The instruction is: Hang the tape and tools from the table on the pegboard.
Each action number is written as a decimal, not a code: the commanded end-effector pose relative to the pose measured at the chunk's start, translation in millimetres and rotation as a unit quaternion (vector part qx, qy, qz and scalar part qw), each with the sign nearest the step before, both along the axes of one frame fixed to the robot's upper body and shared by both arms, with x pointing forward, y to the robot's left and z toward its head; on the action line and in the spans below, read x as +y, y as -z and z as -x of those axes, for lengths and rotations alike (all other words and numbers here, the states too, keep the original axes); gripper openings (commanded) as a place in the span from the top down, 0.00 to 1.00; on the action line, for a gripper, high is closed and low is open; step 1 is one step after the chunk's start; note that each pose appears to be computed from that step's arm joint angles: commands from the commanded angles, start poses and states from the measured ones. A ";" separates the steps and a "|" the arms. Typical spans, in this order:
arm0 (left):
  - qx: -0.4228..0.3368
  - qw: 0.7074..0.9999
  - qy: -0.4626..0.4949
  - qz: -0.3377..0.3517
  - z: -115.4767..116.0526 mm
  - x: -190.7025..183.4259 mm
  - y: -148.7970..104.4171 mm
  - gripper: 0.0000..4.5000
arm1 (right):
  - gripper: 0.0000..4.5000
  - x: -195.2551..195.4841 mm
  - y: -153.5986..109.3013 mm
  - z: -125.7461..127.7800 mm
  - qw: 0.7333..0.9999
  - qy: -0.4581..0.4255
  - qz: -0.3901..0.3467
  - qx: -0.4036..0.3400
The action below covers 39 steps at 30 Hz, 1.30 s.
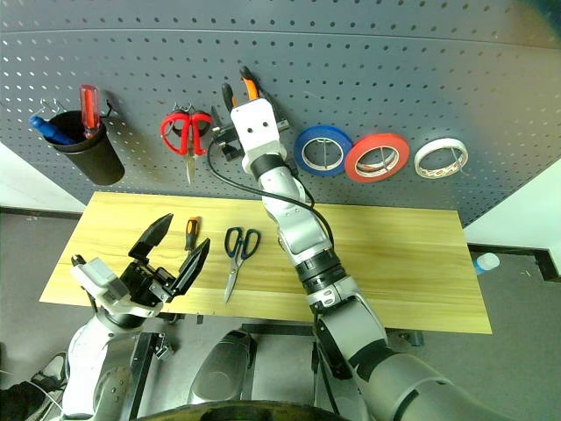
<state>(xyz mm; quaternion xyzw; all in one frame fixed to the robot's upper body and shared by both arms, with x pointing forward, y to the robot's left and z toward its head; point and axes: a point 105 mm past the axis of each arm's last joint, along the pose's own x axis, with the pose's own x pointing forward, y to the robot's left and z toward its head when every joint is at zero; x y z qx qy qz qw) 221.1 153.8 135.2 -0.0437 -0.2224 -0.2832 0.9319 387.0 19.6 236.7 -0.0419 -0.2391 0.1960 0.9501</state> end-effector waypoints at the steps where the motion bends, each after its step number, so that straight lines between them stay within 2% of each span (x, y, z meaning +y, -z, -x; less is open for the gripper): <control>1: -0.015 1.000 0.005 0.004 2.9 -1.4 -7.1 0.00 | 0.00 10.1 -17.5 13.1 0.999 -0.017 -0.023 -0.025; 29: -0.019 1.000 -0.008 0.011 -4.7 2.5 -4.2 0.00 | 0.00 -39.1 8.1 53.7 1.000 0.011 0.002 -0.002; 33: -0.017 1.000 -0.025 0.010 -3.9 9.2 -3.9 0.00 | 0.00 -51.5 3.3 68.8 1.000 0.002 0.015 -0.017; 39: -0.031 0.996 -0.078 0.005 -5.1 21.2 -4.1 0.00 | 0.00 -79.6 -21.2 81.3 0.999 0.016 0.030 -0.040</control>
